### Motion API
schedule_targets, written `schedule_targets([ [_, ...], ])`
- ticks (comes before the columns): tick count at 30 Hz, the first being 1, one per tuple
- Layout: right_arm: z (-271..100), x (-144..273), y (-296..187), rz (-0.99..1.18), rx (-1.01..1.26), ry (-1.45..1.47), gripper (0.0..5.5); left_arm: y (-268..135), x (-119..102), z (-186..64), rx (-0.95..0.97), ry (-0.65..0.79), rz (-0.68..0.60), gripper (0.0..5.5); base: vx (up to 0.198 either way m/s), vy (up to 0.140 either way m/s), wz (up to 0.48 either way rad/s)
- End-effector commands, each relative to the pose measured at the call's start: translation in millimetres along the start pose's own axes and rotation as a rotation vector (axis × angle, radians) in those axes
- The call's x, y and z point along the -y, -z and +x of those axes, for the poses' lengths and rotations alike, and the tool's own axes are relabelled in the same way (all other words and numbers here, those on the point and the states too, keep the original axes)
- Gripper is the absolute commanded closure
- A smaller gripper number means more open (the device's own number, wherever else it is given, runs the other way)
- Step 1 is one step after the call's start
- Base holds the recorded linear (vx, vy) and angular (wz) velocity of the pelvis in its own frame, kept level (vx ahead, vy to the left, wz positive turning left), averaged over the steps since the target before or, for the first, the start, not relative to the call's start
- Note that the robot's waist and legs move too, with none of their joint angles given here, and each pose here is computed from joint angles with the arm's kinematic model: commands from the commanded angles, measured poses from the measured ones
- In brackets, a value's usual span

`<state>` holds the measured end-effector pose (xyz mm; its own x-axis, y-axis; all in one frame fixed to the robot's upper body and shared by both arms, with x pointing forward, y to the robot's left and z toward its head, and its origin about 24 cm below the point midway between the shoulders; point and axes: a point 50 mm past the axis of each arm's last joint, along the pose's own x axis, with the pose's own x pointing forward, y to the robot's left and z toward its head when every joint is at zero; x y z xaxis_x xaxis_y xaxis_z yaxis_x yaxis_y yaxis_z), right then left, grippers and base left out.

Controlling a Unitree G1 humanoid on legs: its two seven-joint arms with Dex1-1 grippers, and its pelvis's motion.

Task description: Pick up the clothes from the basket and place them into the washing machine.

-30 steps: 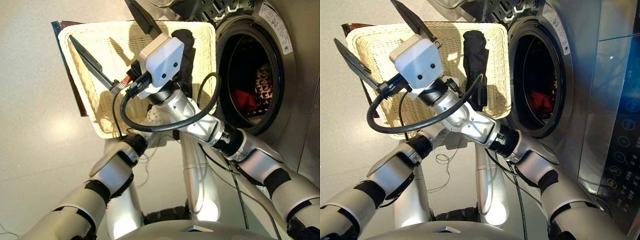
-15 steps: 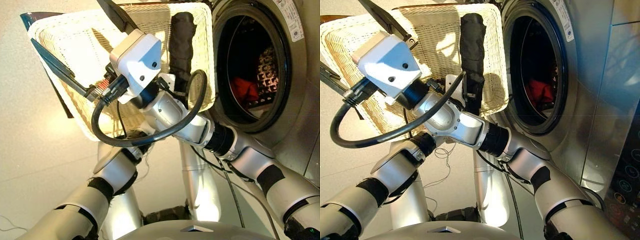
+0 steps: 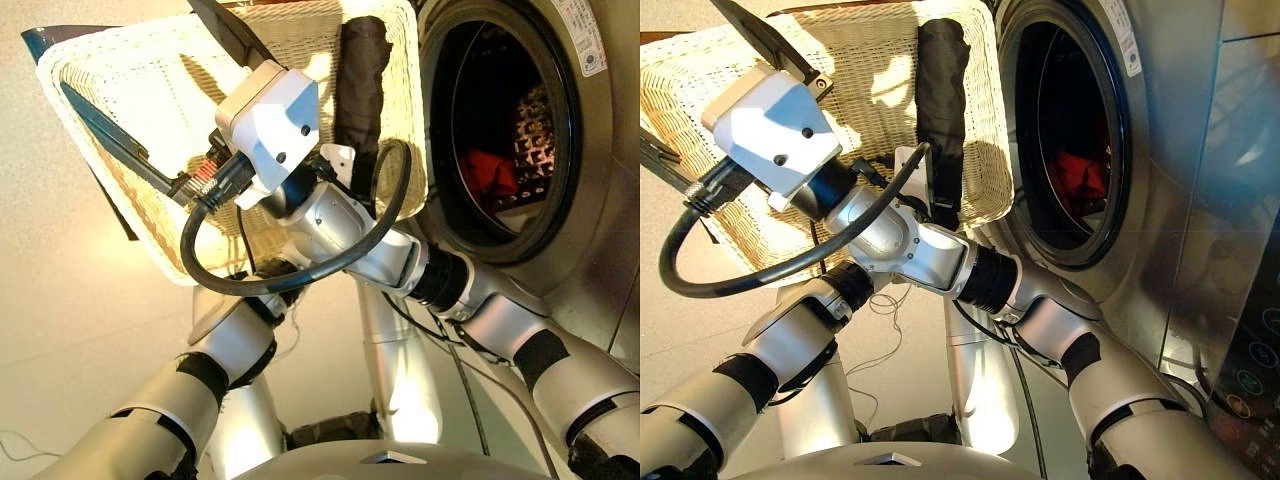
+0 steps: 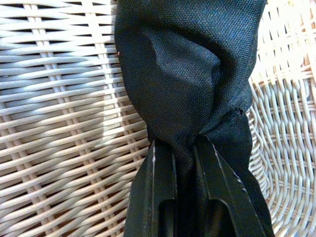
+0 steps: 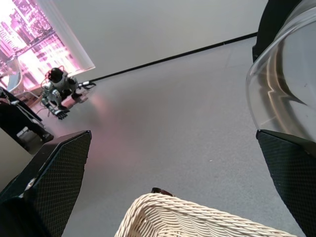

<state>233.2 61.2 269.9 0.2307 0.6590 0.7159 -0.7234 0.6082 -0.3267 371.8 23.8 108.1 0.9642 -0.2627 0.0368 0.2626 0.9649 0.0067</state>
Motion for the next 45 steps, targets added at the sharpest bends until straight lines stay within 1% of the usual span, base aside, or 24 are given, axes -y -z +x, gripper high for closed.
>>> schedule_targets([
  [1, 14.1, -18.8, -31.2, 0.102, 0.159, -0.05, 0.0, 2.7, 56.5, -4.9, -0.026, 0.11, -0.044, 5.5, 0.0, 0.0, 0.0],
  [8, 9.0, -2.6, -27.0, 0.065, 0.136, 0.007, 0.0, 0.8, 53.2, -4.1, -0.015, 0.095, -0.032, 5.5, 0.0, 0.0, 0.0],
  [14, -4.7, 19.1, -28.0, -0.002, 0.126, 0.071, 0.0, -15.8, 50.0, -5.5, 0.088, 0.111, -0.015, 5.5, 0.0, 0.0, 0.0],
  [16, -12.8, 30.3, -32.4, -0.066, 0.134, 0.099, 0.0, -22.6, 43.9, -7.6, 0.137, 0.101, -0.022, 5.5, 0.0, 0.0, 0.0],
  [21, -28.5, 54.1, -41.5, -0.154, 0.148, 0.186, 0.0, -38.9, 21.2, -13.4, 0.257, 0.066, 0.026, 5.5, 0.0, 0.0, 0.0],
  [23, -36.2, 65.6, -45.7, -0.199, 0.153, 0.233, 0.0, -47.3, 10.7, -19.3, 0.323, 0.053, 0.044, 5.5, 0.0, 0.0, 0.0],
  [28, -51.3, 81.9, -47.6, -0.237, 0.135, 0.309, 0.0, -54.9, 0.1, -29.7, 0.396, 0.047, 0.073, 5.5, 0.0, 0.0, 0.0],
  [30, -60.5, 92.9, -52.5, -0.261, 0.134, 0.354, 0.0, -65.3, -11.1, -37.1, 0.462, 0.032, 0.106, 5.5, -0.045, -0.009, 0.04],
  [31, -63.0, 91.8, -49.5, -0.252, 0.121, 0.359, 0.0, -60.1, -11.1, -38.5, 0.446, 0.031, 0.101, 5.5, 0.0, 0.0, 0.0],
  [32, -69.0, 97.5, -54.0, -0.264, 0.127, 0.38, 0.0, -62.5, -17.8, -44.1, 0.474, 0.019, 0.113, 5.5, 0.111, -0.009, 0.098],
  [35, -75.7, 102.1, -57.1, -0.244, 0.129, 0.402, 0.0, -64.5, -21.9, -50.8, 0.501, 0.016, 0.131, 5.5, -0.024, -0.002, 0.018],
  [37, -85.7, 109.8, -62.2, -0.218, 0.131, 0.428, 0.0, -74.1, -27.2, -60.4, 0.569, 0.023, 0.183, 5.5, -0.063, 0.008, 0.067],
  [39, -88.9, 112.3, -62.9, -0.211, 0.127, 0.437, 0.0, -75.5, -28.3, -64.1, 0.586, 0.027, 0.195, 5.5, 0.0, 0.0, 0.0],
  [40, -95.8, 117.6, -63.2, -0.197, 0.119, 0.468, 0.0, -83.4, -32.2, -74.8, 0.643, 0.044, 0.217, 5.5, 0.0, 0.0, 0.0],
  [42, -101.1, 118.8, -60.4, -0.184, 0.098, 0.474, 0.0, -88.1, -35.4, -83.1, 0.678, 0.055, 0.213, 5.5, 0.0, 0.0, 0.0],
  [45, -107.6, 120.3, -54.2, -0.097, 0.06, 0.465, 0.0, -94.5, -35.0, -93.0, 0.723, 0.077, 0.2, 5.5, 0.0, 0.0, 0.0],
])
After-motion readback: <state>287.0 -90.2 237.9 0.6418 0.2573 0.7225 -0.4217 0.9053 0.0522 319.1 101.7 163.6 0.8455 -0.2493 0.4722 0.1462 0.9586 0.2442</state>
